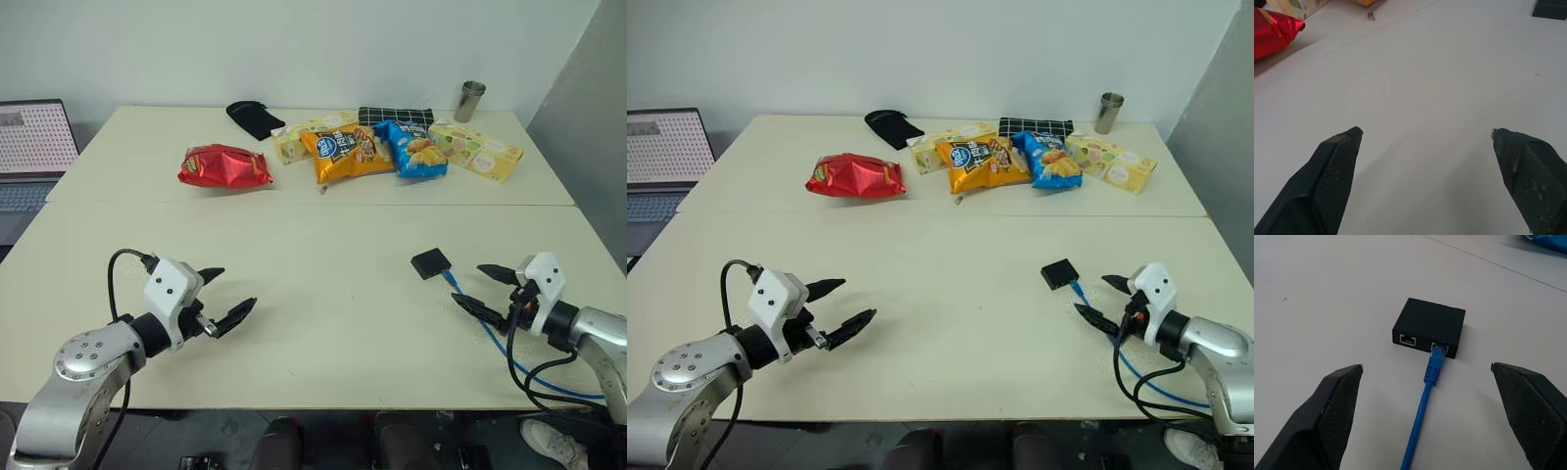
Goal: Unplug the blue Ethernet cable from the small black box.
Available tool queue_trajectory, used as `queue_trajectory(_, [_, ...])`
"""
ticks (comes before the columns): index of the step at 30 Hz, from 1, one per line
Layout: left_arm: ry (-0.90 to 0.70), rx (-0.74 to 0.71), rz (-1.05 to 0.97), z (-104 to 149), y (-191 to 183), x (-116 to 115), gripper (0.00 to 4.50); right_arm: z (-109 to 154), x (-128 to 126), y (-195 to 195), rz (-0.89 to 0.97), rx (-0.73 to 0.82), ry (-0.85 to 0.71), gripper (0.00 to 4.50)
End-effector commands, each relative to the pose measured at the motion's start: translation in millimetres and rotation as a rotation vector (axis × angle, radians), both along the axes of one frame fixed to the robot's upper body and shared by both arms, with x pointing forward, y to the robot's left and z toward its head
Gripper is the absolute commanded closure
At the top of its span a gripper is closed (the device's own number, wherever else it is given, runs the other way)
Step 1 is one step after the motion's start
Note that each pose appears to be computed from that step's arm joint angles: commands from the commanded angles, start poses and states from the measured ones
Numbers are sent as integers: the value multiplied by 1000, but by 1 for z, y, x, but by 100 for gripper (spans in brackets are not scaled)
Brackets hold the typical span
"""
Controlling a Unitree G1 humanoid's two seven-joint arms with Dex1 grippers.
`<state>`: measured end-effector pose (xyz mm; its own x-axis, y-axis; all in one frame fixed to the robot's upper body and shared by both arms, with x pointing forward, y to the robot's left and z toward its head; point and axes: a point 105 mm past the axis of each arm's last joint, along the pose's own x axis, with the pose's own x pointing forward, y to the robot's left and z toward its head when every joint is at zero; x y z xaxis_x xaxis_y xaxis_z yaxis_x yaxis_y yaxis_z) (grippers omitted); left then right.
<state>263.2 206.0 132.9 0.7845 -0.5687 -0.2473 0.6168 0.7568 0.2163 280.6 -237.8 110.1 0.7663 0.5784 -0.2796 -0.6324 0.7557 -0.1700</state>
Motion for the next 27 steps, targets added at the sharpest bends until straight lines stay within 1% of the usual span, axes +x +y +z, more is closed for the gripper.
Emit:
queue_trajectory(1, [-39, -3, -39, 8, -6, 1, 0, 17, 0, -1, -3, -5, -55, 4])
queue_trajectory(9, [-39, 8, -53, 10, -11, 1, 0, 20, 1, 0, -12, -8, -64, 4])
queue_trajectory(14, [-11, 12, -112, 10, -18, -2, 0, 20, 0, 0, -44, 2, -74, 4])
queue_trajectory(18, [-30, 2, -169, 18, -25, 4, 0, 15, -5, 4, -80, 18, -51, 4])
queue_trajectory(20, [-55, 9, -231, 21, -34, 8, 0, 12, -3, 8, -114, 19, -39, 4])
queue_trajectory(22, [-57, -24, -306, 24, -46, 6, 0, 12, 2, 10, -154, 14, -34, 4])
queue_trajectory(25, [-18, -69, -423, 27, -62, 3, 0, 8, 6, 19, -168, 26, -7, 4])
queue_trajectory(27, [13, -82, -502, 30, -70, 0, 0, 0, 9, 19, -191, 14, 15, 4])
